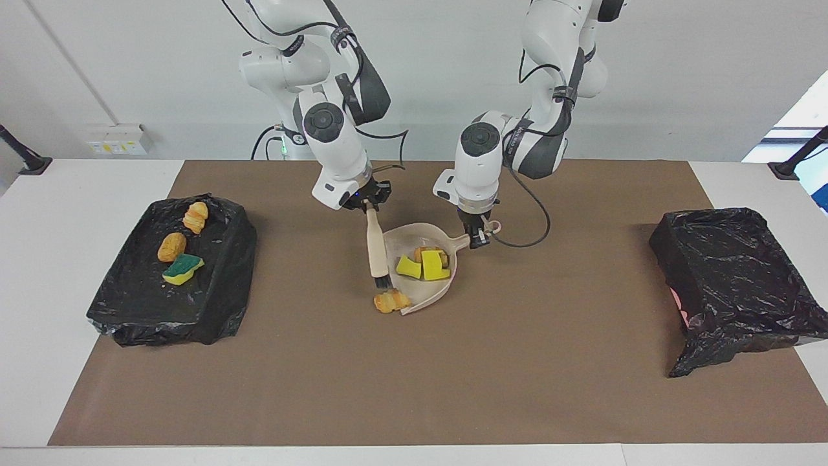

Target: Sweep and dump trash in bin

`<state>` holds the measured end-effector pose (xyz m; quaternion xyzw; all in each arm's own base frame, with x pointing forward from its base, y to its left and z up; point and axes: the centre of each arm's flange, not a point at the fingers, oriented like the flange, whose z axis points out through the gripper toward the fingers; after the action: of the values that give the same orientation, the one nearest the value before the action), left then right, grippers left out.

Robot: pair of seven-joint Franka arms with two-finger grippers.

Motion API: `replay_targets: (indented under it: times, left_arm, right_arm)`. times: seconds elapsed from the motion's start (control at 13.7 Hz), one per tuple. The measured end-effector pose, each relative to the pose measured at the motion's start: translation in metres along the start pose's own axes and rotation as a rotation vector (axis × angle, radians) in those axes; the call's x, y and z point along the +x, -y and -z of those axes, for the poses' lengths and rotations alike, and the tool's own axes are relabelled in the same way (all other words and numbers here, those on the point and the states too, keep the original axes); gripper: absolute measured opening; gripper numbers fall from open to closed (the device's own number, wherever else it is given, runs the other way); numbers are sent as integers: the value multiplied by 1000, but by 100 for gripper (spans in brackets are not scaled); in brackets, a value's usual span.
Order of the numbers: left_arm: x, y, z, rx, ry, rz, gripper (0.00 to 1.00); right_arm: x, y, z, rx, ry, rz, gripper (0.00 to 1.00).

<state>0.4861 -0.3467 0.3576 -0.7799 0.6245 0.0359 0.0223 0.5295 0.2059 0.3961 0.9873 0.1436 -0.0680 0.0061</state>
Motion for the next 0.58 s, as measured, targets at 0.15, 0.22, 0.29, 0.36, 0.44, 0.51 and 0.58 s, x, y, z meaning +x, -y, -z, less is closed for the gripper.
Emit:
replay_targets:
  times: [0.15,0.22,0.29,0.36,0.44,0.51,0.58]
  left_arm:
    - [-1,0,0,0,1,1,31]
    - [-1,0,-1,-1,1,1,31]
    - [-1,0,-1,-1,1,1,31]
    - [-1,0,-1,-1,2,1,31]
    - [-1,0,-1,-2,2,2,31]
    - [-1,0,-1,-2,2,2,31]
    - [-1,0,-1,-2,2,2,31]
  right_arm:
    - [24,-4,-20,-40,20,54,26]
    - [32,2,-34,-42,39,75,26]
    - [35,12,-47,-40,59,95,26]
    - [35,24,-57,-40,77,114,26]
    - [32,33,-62,-38,97,128,26]
    - [29,38,-62,-29,123,129,26]
    - [24,42,-60,-6,151,121,26]
